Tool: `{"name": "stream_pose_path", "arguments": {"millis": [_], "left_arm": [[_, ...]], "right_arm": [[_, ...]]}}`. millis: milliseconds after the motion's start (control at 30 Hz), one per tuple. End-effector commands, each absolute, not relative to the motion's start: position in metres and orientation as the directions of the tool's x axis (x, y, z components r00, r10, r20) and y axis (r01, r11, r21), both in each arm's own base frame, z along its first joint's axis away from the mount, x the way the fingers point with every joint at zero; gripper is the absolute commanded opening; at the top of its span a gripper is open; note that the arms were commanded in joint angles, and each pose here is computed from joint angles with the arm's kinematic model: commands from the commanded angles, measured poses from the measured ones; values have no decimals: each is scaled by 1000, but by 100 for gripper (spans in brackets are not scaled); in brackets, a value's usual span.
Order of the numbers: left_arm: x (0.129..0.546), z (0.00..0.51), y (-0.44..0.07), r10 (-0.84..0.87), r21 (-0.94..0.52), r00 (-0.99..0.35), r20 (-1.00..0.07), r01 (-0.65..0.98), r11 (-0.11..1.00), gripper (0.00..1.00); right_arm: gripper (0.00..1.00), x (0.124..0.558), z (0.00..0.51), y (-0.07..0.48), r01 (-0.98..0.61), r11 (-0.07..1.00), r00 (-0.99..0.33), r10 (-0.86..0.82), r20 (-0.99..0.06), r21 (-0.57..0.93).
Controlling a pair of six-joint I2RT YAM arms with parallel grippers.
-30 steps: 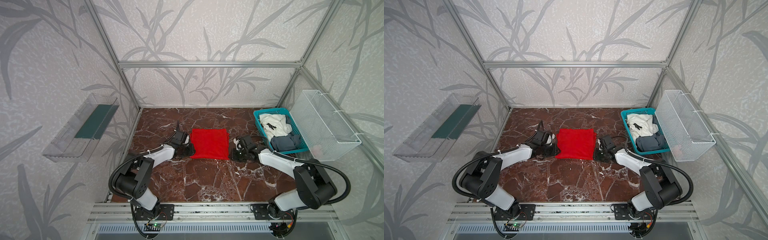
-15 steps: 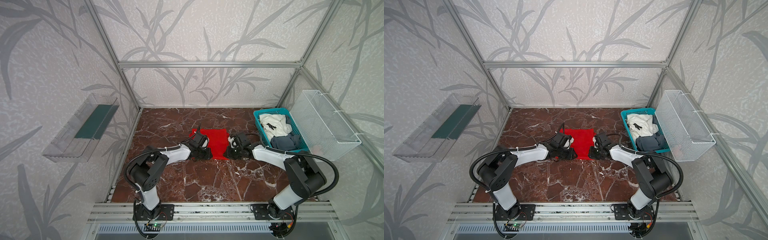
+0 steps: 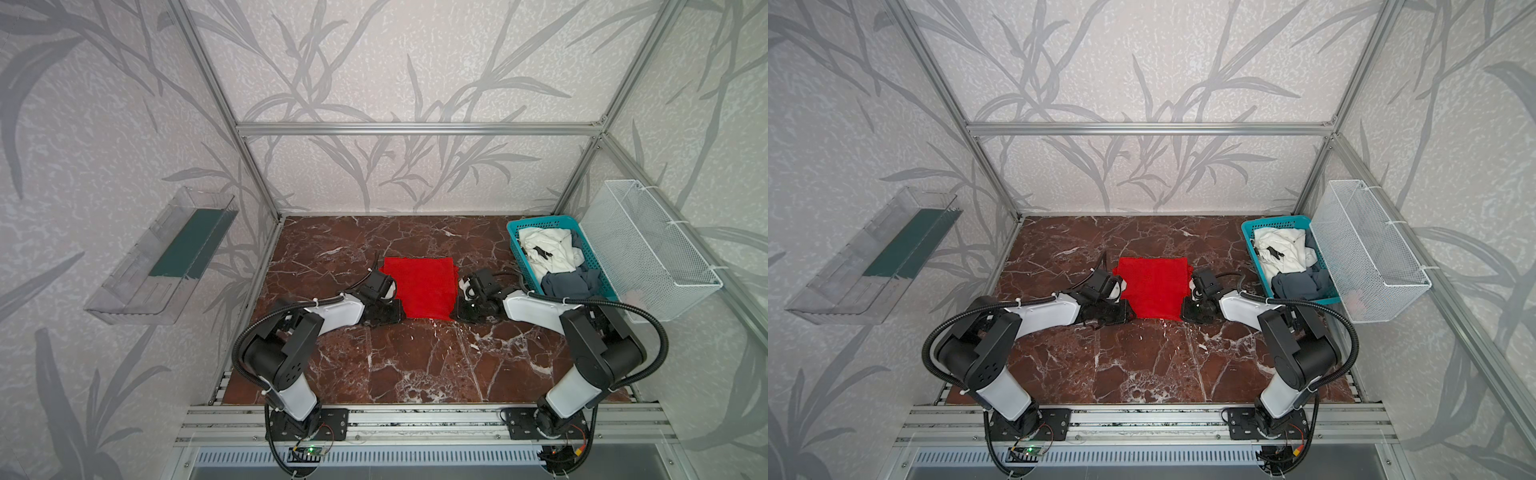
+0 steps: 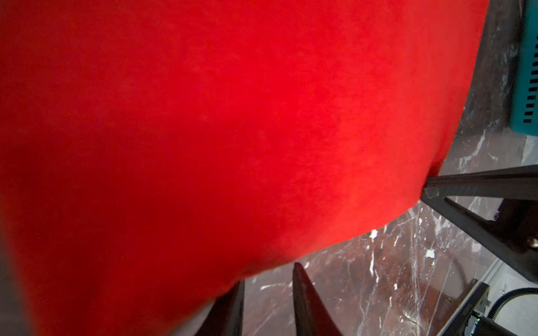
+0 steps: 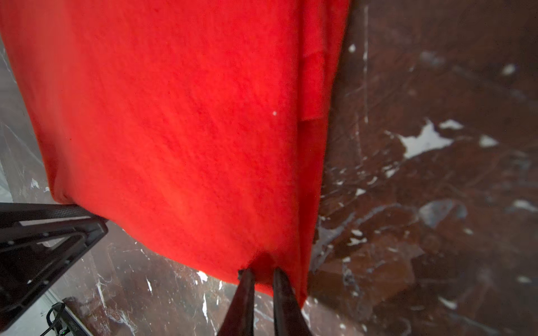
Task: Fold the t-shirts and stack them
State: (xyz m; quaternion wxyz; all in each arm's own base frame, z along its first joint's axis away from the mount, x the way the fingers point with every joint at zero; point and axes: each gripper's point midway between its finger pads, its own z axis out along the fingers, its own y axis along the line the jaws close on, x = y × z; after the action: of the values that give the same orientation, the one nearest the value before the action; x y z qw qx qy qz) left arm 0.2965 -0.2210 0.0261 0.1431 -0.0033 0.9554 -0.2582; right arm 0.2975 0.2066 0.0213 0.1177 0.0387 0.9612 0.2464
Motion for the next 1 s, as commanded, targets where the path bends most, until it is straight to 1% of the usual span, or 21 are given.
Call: {"name": "stream_pose_path", "arguments": {"millis": [0, 200, 267, 333, 433, 533, 600, 700, 833, 967], "left_arm": [[290, 27, -196, -96, -463, -957, -275, 44, 885, 31], [280, 35, -159, -135, -415, -955, -266, -13, 910, 32], [280, 47, -156, -144, -419, -947, -288, -11, 908, 32], [286, 64, -158, -160, -441, -935, -318, -4, 898, 36], [303, 86, -162, -173, -452, -916, -363, 10, 892, 40], [326, 100, -178, -150, -492, -910, -385, 65, 868, 43], [342, 103, -185, -147, -511, -910, -388, 79, 856, 45], [366, 101, -182, -171, -494, -898, -405, 58, 868, 48], [385, 87, -180, -195, -507, -915, -353, 12, 862, 50], [394, 67, -177, -218, -516, -930, -295, -37, 856, 51]], "right_arm": [[16, 285, 9, 188, 53, 912, -979, 129, -160, 408], [16, 286, 26, 192, 24, 903, -977, 113, -183, 428], [16, 288, 41, 194, 2, 896, -971, 107, -212, 445], [17, 291, 55, 194, -15, 894, -966, 103, -238, 448], [19, 300, 77, 196, -44, 892, -953, 98, -288, 449], [20, 315, 93, 202, -75, 889, -941, 87, -327, 452], [21, 327, 99, 208, -91, 888, -936, 78, -342, 452], [20, 351, 104, 218, -112, 887, -925, 72, -373, 447], [20, 385, 97, 226, -116, 898, -911, 75, -406, 425], [21, 417, 91, 226, -105, 908, -898, 89, -431, 406]]}}
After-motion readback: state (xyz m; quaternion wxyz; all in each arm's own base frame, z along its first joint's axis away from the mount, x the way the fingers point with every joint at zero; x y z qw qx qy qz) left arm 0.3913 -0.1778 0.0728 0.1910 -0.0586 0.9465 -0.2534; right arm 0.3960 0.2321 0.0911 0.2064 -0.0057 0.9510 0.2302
